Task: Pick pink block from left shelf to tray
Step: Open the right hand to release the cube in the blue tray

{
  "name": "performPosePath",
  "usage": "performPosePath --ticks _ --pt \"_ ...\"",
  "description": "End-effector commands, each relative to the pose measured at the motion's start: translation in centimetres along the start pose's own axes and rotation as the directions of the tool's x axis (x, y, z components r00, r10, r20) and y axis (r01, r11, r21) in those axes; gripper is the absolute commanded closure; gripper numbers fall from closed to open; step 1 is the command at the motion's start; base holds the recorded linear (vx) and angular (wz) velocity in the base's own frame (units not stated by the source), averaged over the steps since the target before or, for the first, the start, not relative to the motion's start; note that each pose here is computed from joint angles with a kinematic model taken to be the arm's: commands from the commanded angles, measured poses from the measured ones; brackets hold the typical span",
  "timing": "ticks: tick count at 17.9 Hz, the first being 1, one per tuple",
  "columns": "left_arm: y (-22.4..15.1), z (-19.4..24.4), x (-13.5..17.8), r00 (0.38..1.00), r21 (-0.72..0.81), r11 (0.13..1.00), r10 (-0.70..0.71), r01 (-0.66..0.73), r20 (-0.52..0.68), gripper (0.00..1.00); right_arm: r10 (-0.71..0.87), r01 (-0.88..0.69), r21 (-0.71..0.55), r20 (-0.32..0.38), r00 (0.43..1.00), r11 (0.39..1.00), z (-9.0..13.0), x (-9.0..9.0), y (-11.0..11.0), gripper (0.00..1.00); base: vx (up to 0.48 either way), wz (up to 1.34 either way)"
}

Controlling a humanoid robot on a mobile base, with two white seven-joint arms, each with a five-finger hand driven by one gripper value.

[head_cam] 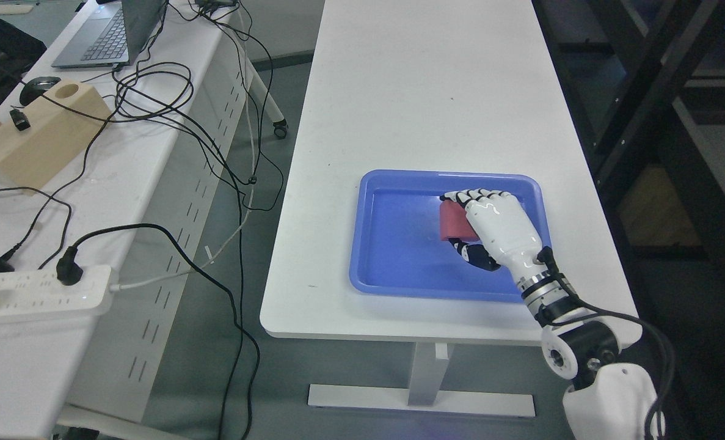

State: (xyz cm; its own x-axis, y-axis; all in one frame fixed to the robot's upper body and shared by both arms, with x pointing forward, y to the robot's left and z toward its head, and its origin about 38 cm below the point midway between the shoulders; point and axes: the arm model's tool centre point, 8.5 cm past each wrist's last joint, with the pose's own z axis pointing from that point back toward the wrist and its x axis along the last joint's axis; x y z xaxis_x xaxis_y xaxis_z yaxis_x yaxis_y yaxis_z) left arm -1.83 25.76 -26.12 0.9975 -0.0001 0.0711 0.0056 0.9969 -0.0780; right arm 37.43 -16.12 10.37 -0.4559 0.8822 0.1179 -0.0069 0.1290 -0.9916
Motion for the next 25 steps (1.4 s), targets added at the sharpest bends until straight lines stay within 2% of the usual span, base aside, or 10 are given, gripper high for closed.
performPosePath --ticks 1,4,7,9,14,16,18,25 --pt "1.05 0.09 0.61 1.0 0.015 1.0 -0.005 0.005 0.018 0.0 0.056 -0.058 0.082 0.031 0.998 0.995 0.17 0.67 1.25 0.96 0.039 -0.02" --pt "1.05 0.08 0.6 1.0 0.015 1.0 -0.005 0.005 0.016 0.0 0.051 -0.053 0.082 0.03 0.998 0.995 0.21 0.67 1.29 0.95 0.016 0.0" --pt "1.05 0.09 0.61 1.0 0.015 1.0 -0.005 0.005 0.018 0.0 0.041 -0.042 0.086 0.014 0.999 0.995 0.38 0.55 1.48 0.76 0.0 0.0" --pt "1.05 0.08 0.6 1.0 0.015 1.0 -0.005 0.005 0.016 0.0 0.04 -0.039 0.086 -0.001 0.999 0.996 0.37 0.43 1.49 0.55 0.0 0.0" --pt "1.05 0.09 0.61 1.0 0.015 1.0 -0.005 0.005 0.018 0.0 0.036 -0.035 0.085 -0.012 0.999 0.996 0.36 0.36 1.49 0.42 0.0 0.0" --pt "1.05 0.08 0.6 1.0 0.015 1.0 -0.005 0.005 0.016 0.0 0.014 -0.012 0.077 -0.022 1.0 0.997 0.37 0.23 1.35 0.34 0.0 0.0" --pt "1.05 0.09 0.61 1.0 0.015 1.0 -0.005 0.005 0.018 0.0 -0.028 0.03 0.061 -0.026 0.999 0.998 0.41 0.06 1.12 0.22 0.0 0.0" --pt "1.05 0.08 0.6 1.0 0.015 1.0 -0.005 0.005 0.016 0.0 -0.051 0.053 0.055 -0.037 0.998 0.997 0.7 -0.2 1.15 0.14 0.0 0.0"
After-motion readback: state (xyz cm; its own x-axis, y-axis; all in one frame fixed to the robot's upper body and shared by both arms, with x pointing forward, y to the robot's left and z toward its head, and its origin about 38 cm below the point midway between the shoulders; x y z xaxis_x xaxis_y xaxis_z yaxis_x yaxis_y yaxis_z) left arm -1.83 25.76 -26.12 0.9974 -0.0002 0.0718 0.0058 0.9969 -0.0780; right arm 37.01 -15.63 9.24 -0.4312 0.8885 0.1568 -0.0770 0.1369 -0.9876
